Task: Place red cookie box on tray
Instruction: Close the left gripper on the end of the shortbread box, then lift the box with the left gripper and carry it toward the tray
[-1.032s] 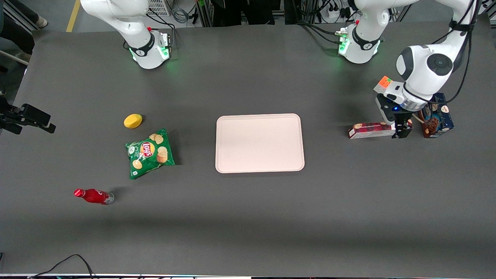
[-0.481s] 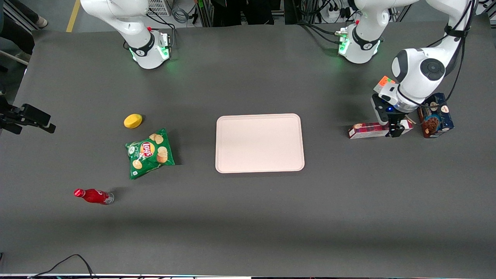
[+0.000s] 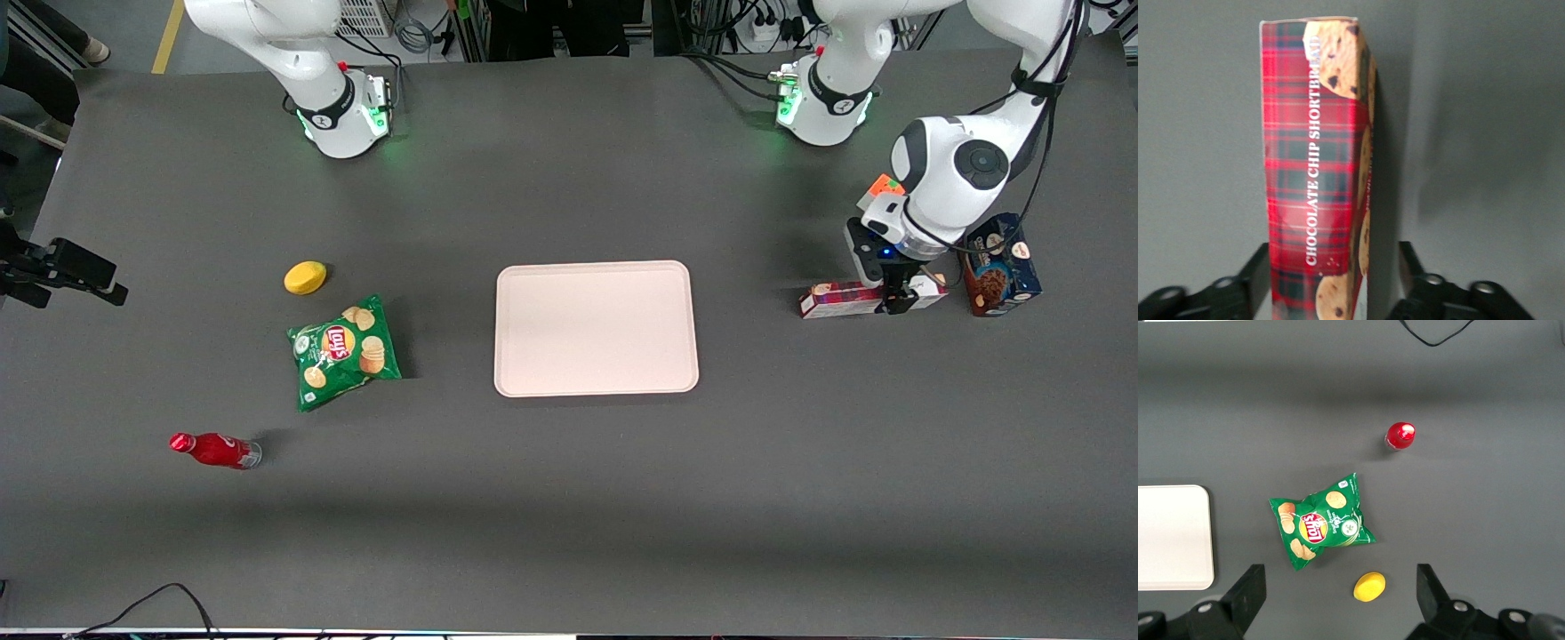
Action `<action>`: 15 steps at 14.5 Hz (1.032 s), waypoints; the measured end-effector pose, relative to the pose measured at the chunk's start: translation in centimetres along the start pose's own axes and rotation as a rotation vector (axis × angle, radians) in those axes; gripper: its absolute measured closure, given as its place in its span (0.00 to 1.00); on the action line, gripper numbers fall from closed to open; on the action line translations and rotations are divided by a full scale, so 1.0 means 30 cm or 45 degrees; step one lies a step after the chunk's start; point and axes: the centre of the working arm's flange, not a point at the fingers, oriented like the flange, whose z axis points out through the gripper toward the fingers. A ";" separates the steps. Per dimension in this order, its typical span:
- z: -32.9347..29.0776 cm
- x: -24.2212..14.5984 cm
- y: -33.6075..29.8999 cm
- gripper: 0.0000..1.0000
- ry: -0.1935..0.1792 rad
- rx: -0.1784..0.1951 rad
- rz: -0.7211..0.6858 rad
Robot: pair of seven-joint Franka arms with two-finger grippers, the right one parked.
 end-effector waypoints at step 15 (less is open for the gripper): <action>-0.088 0.007 -0.204 0.74 0.019 0.211 0.058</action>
